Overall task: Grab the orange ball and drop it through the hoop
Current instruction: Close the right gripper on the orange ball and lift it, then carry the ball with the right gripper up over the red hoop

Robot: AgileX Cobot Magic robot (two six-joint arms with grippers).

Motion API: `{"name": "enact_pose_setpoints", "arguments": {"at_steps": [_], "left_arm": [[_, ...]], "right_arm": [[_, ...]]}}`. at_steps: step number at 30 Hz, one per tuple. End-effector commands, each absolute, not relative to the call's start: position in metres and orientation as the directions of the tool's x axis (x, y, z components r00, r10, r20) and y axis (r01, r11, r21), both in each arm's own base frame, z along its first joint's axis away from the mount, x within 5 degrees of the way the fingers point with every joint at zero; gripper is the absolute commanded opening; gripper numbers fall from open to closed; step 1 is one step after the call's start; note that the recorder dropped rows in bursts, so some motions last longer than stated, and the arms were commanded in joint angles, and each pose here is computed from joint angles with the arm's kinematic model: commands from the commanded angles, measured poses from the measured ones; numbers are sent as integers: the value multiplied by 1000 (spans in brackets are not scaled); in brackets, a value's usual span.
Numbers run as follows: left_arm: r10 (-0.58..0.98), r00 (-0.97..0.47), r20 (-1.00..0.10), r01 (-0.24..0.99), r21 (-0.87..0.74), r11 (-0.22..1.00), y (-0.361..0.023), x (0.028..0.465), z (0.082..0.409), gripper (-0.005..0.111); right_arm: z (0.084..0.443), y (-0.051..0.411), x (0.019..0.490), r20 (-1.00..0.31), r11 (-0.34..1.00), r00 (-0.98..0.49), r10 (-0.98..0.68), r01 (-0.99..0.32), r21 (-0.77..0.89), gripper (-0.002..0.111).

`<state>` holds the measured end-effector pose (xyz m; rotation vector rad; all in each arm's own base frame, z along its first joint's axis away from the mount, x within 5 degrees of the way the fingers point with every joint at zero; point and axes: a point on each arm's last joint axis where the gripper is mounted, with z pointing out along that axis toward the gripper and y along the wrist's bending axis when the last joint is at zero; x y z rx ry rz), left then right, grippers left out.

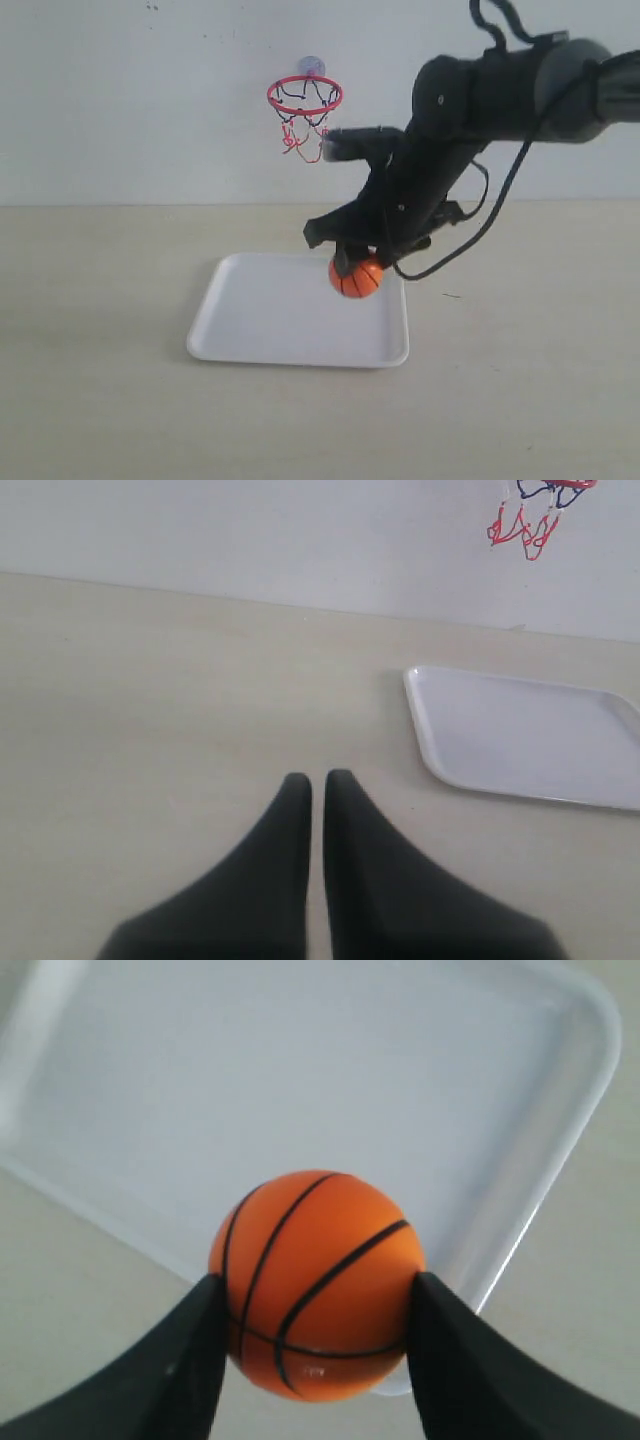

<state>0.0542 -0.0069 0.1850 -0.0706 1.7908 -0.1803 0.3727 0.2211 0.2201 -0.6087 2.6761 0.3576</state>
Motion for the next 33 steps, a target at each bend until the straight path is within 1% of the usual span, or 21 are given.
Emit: {"name": "enact_pose_setpoints", "arguments": {"at_steps": [1, 2, 3, 5, 6, 7, 8, 9, 10, 11, 12, 13, 17, 21, 24, 26, 33], "left_arm": [[-152, -214, -965, 49, -166, 985, -7, 54, 187, 4], [-152, -214, -965, 49, -166, 985, -7, 54, 187, 4], [-152, -214, -965, 49, -166, 985, -7, 54, 187, 4], [-152, -214, -965, 49, -166, 985, -7, 54, 187, 4], [-152, -214, -965, 49, -166, 985, -7, 54, 187, 4], [-152, -214, -965, 49, -166, 985, -7, 54, 187, 4], [-152, -214, -965, 49, -166, 985, -7, 54, 187, 4], [-152, -214, -965, 49, -166, 985, -7, 54, 187, 4], [-152, -214, -965, 49, -166, 985, -7, 54, 187, 4], [-152, -214, -965, 49, -166, 985, -7, 54, 187, 4], [-152, -214, -965, 49, -166, 985, -7, 54, 187, 4], [-152, -214, -965, 49, -166, 985, -7, 54, 187, 4], [-152, -214, -965, 49, -166, 985, -7, 54, 187, 4], [-152, -214, -965, 49, -166, 985, -7, 54, 187, 4], [-152, -214, -965, 49, -166, 985, -7, 54, 187, 4], [-152, -214, -965, 49, -166, 985, -7, 54, 187, 4], [-152, -214, -965, 49, -166, 985, -7, 54, 187, 4]], "right_arm": [[278, 213, 366, -534, 776, -661, -528, -630, 12, 0], [292, 204, 368, -576, 776, -625, -527, -630, -26, 0], [297, 198, 370, -597, 786, -620, -510, -617, -31, 0], [310, 169, 384, -663, 837, -620, -420, -546, -20, 0], [314, 148, 396, -704, 864, -627, -334, -502, 37, 0], [316, 133, 404, -732, 865, -634, -248, -486, 128, 0], [318, 124, 409, -757, 841, -629, -177, -496, 215, 0], [318, 115, 416, -796, 769, -591, -131, -567, 295, 0], [319, 114, 420, -820, 701, -568, -67, -612, 367, 0], [317, 114, 426, -870, 603, -492, -22, -700, 381, 0], [315, 115, 430, -901, 582, -433, -17, -737, 344, 0], [309, 119, 438, -923, 596, -384, 11, -739, 314, 0], [300, 133, 453, -950, 680, -314, -2, -697, 229, 0], [302, 157, 460, -975, 656, -213, -68, -745, 117, 0], [308, 172, 470, -984, 662, -159, -76, -747, 70, 0], [307, 179, 478, -988, 659, -136, -75, -751, 53, 0], [298, 193, 506, -992, 651, -128, -18, -754, 85, 0]]}}
